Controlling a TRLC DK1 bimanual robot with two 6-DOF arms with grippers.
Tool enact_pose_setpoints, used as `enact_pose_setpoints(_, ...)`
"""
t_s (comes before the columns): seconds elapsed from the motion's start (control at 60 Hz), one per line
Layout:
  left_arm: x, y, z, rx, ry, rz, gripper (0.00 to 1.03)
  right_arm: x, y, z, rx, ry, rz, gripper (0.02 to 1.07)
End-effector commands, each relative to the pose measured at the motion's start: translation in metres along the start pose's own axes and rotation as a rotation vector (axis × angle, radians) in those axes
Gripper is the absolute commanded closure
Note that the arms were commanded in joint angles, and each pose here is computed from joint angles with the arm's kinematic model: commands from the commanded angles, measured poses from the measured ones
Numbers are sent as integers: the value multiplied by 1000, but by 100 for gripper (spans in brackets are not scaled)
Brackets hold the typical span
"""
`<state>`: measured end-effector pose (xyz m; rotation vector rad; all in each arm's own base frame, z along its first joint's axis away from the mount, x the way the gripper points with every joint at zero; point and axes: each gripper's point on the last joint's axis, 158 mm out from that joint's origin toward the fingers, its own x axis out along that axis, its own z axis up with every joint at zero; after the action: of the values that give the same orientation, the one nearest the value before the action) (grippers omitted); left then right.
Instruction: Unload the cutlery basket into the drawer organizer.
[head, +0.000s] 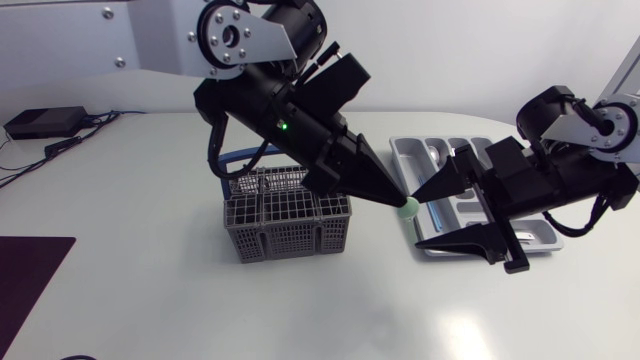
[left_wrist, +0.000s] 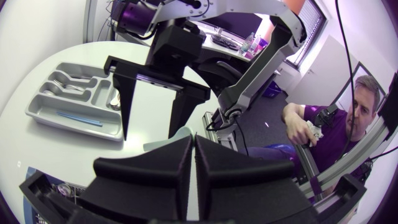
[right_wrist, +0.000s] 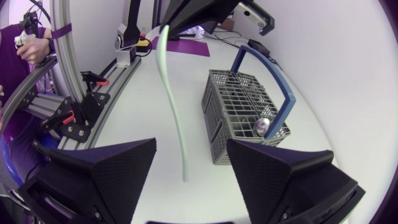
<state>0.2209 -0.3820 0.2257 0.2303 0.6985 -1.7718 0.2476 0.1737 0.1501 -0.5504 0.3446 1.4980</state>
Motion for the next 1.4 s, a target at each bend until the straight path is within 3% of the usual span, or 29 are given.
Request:
enact_pose_setpoints(0.0,-3,2,6,-9,-18,-15,100,7,10,-4,57,-3,19,49)
enact_pose_setpoints(0.167,-7,6,4,-21,-23,-8,100,6,17,-6,31,7,-1,81)
enact_pose_setpoints(0.883,-10,8,0,-77,-40,-26,99,9,4,-12,43,51,-128,101)
enact_pose_setpoints(0.917,-11,9,-1,-81,-41,-24,93,7,3,-13,48,53,-136,101)
enact_pose_setpoints(0.967,-10,11,-1,-93,-39,-25,75,6,3,-13,48,54,-142,101)
enact_pose_setpoints(1.017,-9,10,-2,-91,-37,-28,50,5,3,-15,49,56,-149,101)
enact_pose_setpoints(1.067,-9,10,-1,-91,-38,-27,16,2,2,-16,49,58,-161,101)
enact_pose_setpoints(1.1,-11,11,1,-88,-42,-23,5,0,1,-16,49,59,-171,101)
enact_pose_setpoints(1.383,-30,40,-7,-138,-35,82,4,-53,-29,-79,56,165,-354,101)
